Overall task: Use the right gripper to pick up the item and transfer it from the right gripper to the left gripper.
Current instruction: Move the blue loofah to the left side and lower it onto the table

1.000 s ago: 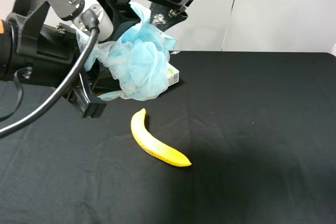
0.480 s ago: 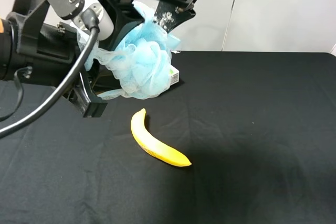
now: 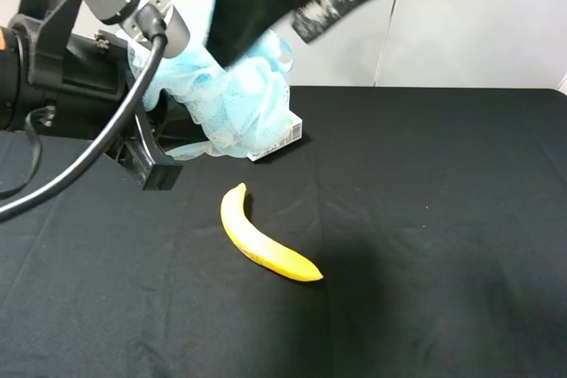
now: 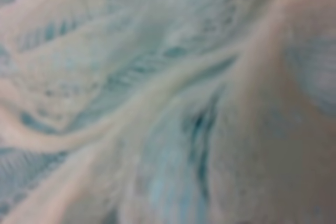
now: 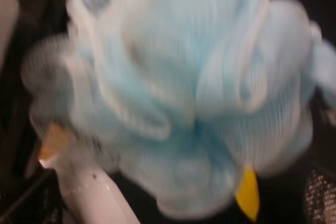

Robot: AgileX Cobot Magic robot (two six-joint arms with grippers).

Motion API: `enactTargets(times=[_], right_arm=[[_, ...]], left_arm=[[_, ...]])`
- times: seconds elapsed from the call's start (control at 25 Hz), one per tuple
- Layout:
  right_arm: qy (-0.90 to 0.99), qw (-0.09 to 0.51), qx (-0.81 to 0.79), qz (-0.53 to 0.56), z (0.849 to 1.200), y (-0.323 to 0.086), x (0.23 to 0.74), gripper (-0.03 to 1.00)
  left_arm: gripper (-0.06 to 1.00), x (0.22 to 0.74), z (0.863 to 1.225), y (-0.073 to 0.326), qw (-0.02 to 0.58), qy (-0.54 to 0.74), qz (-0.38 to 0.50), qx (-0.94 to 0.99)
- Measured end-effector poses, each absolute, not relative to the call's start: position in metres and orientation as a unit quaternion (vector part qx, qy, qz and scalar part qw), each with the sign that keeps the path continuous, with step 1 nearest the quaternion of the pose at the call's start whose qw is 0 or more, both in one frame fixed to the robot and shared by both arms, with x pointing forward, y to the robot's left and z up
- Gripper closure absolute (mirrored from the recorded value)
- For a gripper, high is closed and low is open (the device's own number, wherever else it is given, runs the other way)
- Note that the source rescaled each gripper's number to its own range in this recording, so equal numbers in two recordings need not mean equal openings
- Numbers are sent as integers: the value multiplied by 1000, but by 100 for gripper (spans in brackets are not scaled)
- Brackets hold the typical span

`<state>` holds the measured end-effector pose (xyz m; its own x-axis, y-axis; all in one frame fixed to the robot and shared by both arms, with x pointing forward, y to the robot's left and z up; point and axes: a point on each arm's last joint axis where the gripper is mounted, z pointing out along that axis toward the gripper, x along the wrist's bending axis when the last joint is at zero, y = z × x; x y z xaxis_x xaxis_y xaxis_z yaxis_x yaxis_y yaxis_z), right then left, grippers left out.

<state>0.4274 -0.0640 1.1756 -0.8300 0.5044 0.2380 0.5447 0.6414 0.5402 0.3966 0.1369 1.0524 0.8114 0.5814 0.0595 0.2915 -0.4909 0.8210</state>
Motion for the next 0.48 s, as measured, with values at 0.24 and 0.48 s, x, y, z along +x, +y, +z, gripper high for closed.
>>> enactTargets(times=[0.24,0.48], right_arm=[[-912,-19,-306,-274,1168,-96,410,-3],[-907,-79,-331,-249,1163,-131,394,-3]], left_arm=[[89,397,1052,137,434,258,167,847],[90,397,1052,137,434,258,167,847]])
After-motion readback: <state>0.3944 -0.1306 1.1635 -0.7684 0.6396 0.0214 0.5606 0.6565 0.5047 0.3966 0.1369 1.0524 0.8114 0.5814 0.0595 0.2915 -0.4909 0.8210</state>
